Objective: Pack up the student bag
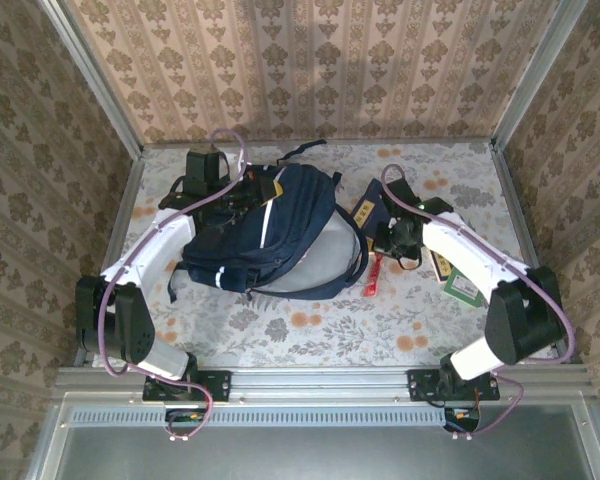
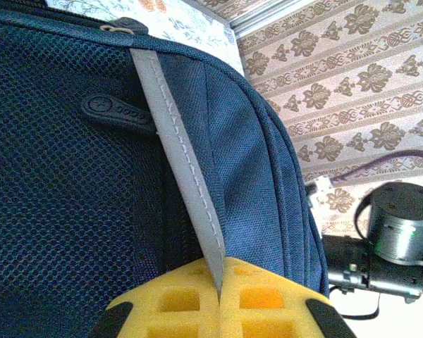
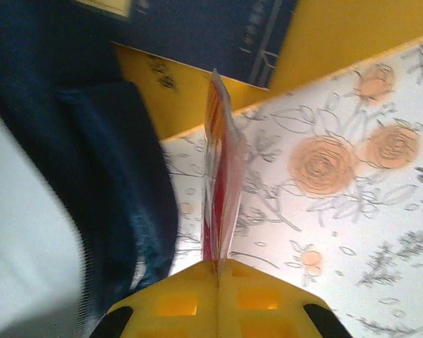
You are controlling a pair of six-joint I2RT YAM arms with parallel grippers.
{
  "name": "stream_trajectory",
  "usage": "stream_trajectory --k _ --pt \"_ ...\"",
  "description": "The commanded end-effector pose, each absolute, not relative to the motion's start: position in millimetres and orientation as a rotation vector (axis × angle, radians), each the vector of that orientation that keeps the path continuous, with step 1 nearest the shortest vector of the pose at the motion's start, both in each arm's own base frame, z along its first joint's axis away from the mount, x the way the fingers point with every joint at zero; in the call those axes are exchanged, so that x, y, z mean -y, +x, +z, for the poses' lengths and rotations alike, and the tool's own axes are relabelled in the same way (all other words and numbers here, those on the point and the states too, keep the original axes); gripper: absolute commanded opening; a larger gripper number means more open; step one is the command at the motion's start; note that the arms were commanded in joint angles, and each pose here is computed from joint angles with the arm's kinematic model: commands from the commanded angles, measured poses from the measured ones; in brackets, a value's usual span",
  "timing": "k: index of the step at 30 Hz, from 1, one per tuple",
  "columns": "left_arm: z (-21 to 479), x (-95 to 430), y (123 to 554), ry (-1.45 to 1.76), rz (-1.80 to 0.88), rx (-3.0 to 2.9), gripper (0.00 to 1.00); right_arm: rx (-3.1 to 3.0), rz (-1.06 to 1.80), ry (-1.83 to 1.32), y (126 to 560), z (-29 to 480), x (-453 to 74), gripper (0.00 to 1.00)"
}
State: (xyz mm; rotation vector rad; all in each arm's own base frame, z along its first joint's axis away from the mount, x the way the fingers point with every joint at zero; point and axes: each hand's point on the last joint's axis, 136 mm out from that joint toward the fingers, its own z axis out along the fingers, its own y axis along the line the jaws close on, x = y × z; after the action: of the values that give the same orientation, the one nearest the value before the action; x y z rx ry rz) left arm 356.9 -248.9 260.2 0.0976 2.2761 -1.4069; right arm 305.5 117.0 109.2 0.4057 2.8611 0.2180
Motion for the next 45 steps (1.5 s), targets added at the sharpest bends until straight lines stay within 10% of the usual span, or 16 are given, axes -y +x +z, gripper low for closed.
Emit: stream_trajectory --k 1,13,24,33,45 --pt "270.0 251.7 359.1 0.154 -1.418 -2.224 0.00 -2.994 0.040 0.362 278.8 97.8 -98.4 0.00" --pt "268.0 251.4 360.3 0.152 -1.419 -2.227 0.00 -2.993 0.200 0.497 288.9 69.1 -119.1 0.45" --pt "244.3 253.0 359.8 0.162 -1.298 -2.341 0.07 -2.882 0.232 0.560 287.4 51.7 -99.4 0.61" --pt "219.1 288.9 331.0 0.338 -1.144 -2.499 0.49 -2.681 0.569 0.602 289.8 48.6 -102.1 0.58" --pt "166.1 403.0 249.1 0.545 -1.260 -2.625 0.46 -2.581 0.874 0.654 298.0 30.0 -109.8 0.53"
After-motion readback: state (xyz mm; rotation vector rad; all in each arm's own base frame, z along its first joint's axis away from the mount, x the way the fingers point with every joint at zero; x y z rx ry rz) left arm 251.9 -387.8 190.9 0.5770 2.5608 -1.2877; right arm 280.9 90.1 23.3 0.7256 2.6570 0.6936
